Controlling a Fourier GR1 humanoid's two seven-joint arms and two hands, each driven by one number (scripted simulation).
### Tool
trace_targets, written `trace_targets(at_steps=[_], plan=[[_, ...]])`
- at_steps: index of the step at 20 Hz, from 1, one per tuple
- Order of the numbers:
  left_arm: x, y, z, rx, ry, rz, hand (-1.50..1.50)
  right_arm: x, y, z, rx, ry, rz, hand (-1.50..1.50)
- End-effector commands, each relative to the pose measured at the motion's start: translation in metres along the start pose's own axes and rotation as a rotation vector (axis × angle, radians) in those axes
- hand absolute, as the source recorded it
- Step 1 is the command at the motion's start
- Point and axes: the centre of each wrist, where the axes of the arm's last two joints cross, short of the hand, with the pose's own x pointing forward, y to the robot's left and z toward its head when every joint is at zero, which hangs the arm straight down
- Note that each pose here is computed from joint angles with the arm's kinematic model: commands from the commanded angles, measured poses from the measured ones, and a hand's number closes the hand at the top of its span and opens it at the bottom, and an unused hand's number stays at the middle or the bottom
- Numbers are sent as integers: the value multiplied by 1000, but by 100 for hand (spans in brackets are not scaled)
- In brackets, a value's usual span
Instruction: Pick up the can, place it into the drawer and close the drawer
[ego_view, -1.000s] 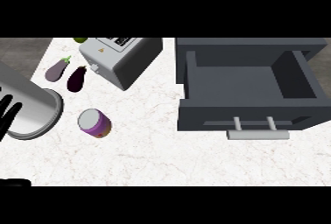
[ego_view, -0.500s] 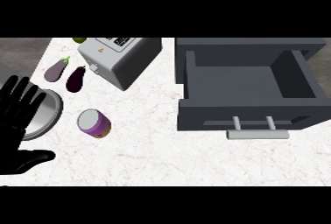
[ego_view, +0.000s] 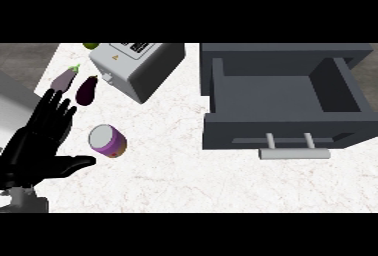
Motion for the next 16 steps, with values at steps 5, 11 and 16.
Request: trace_targets(at_steps=[5,11,16], plan=[[-27,21,-5,37,18,-25,-150,-11,-7,17,-9,-8,3,-150],[-66,30,-16,88,29,-41,-150,7,-8,5,-6,7,15,-150],[-97,26,-12,127,13,-46,-150,4,3,8,2,3,4,-150]])
